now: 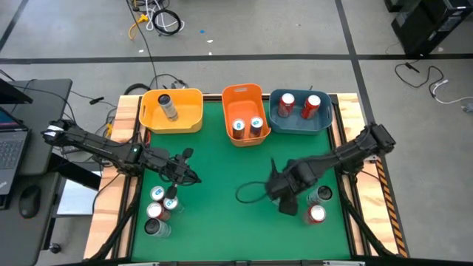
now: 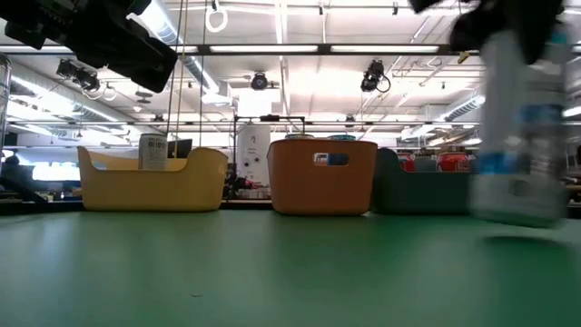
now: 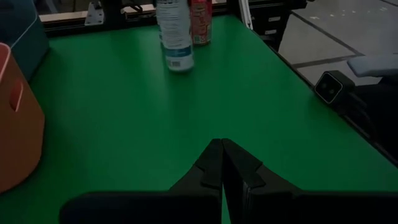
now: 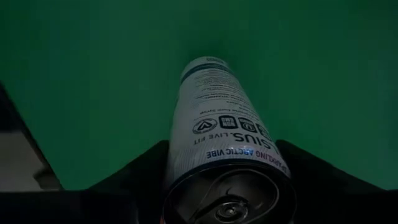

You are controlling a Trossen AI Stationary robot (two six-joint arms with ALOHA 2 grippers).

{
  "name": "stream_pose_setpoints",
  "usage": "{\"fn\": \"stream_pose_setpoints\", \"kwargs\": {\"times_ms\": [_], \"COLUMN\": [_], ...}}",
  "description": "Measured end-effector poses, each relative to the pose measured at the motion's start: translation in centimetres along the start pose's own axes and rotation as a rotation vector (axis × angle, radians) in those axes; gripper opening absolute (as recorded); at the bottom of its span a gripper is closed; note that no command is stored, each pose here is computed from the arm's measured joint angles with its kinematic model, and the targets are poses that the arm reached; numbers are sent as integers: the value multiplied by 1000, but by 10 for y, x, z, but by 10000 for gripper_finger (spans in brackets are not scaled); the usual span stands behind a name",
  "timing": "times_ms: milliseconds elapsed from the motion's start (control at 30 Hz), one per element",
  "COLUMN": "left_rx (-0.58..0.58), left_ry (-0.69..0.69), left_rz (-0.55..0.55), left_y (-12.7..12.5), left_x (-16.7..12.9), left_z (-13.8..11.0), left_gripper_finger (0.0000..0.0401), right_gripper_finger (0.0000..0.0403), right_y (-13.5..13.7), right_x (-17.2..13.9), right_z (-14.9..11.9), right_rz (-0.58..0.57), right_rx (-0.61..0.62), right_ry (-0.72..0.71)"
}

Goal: Sort soda cans
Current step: Put the white blue soda can into the yellow bin

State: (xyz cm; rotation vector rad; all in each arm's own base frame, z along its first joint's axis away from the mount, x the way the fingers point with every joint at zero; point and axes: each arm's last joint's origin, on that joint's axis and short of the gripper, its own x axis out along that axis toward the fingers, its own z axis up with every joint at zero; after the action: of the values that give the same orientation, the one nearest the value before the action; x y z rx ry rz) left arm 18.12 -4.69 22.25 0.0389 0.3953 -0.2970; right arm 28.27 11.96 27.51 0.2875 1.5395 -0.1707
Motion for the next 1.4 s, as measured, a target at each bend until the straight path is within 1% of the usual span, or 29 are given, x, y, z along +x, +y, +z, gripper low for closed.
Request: {"fn": "stream_pose_setpoints", "kwargs": {"times_ms": [100,200,333,433,600,667,767,833,933,1033,1200,1400], "left_rx": [0,0,1,13,21,20,18,13,0,-5,-8,-9], "left_ry": [0,-1,-1,-1,-2,2,10,27,48,47,48,47], "left_rz": [0,0,0,1,3,3,3,4,4,5,5,5], "left_y": [0,0,0,0,0,0,0,0,0,0,0,0], "left_x": [0,0,0,0,0,0,0,0,0,0,0,0], "left_z": [0,0,0,0,0,0,-1,-3,-5,-5,-5,-5], "left_gripper_finger": [5,5,5,5,5,5,5,5,5,5,5,5], "right_gripper_finger": [246,246,246,246,246,246,246,246,246,246,246,246], "right_y": [-8,-25,-48,-60,-67,-68,-68,-67,-62,-56,-55,-55], "right_x": [-10,-16,-23,-26,-39,-41,-37,-30,-16,-2,6,5], "right_z": [20,39,72,98,142,155,169,175,181,186,190,192], "right_rz": [37,31,45,35,10,7,-18,-35,-25,-21,-17,-21], "right_rx": [-11,14,48,30,-64,-96,-120,-131,-158,-185,-193,-190], "right_ry": [-107,-194,-336,-375,-423,-408,-322,-255,-152,-90,-71,-103]}}
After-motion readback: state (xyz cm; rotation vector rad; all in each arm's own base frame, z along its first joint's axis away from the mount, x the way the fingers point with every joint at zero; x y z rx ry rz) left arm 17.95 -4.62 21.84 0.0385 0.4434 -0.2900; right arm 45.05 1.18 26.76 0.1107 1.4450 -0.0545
